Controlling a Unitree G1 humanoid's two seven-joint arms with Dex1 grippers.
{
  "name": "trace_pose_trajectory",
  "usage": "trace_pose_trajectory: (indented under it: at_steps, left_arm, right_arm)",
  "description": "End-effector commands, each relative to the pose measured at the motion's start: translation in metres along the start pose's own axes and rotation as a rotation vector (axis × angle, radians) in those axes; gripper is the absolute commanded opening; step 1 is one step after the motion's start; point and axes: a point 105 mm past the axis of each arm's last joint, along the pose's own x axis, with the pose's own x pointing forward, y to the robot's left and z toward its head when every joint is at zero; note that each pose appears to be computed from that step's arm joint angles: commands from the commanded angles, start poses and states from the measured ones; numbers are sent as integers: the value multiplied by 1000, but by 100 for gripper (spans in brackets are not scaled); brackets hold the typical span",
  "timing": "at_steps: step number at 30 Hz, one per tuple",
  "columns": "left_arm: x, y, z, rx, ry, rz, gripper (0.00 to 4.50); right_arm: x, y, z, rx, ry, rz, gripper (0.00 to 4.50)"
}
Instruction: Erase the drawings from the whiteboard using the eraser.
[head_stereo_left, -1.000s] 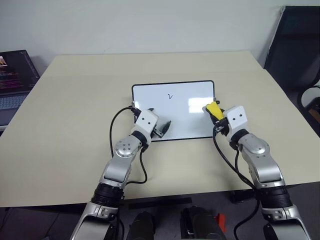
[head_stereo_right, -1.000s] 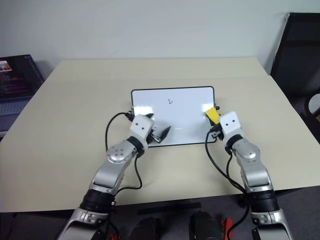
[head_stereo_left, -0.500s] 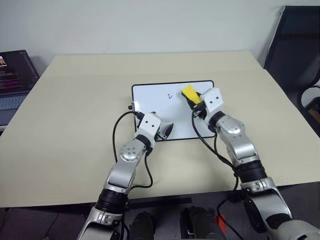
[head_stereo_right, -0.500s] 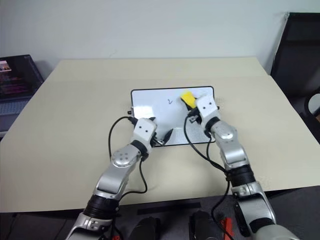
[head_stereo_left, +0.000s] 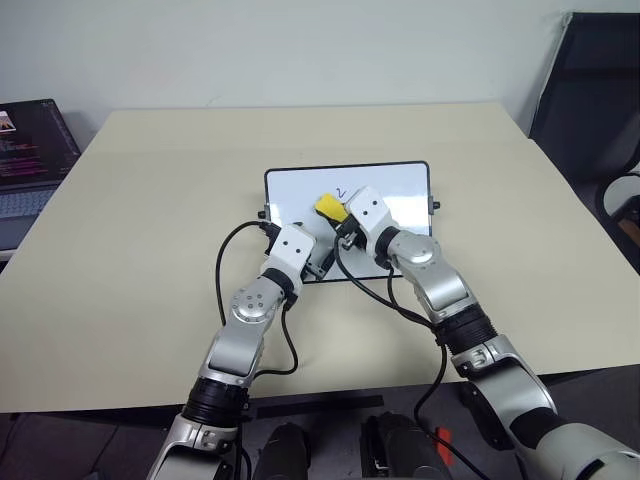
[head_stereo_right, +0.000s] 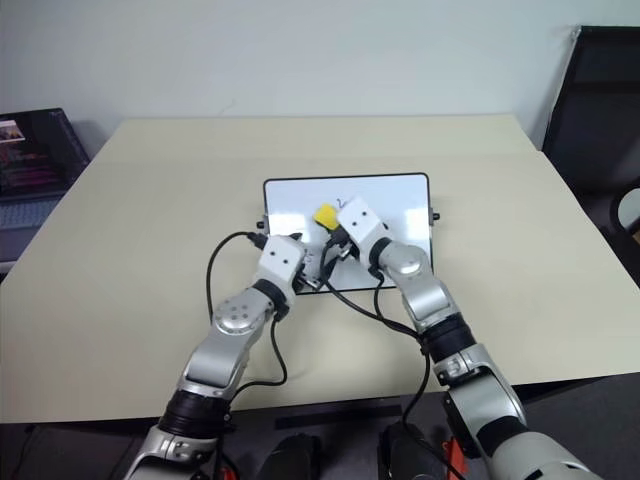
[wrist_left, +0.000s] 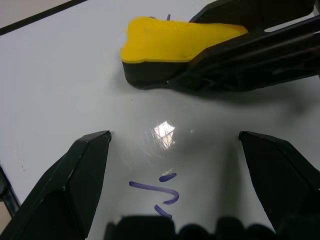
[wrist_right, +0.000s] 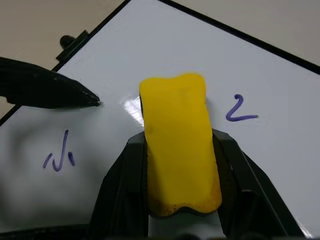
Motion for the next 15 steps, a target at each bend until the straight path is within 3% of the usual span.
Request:
trace_pose_trajectory:
  at_steps: [1,15]
  left_arm:
    - [-1,-1,14,9,-46,1,450]
    - [4,-2,16,9,-52,-16,450]
  right_arm:
    - [-6,-19,0,-34,36,-73,129]
    - [-15,-55,-6,-50,77,-221,129]
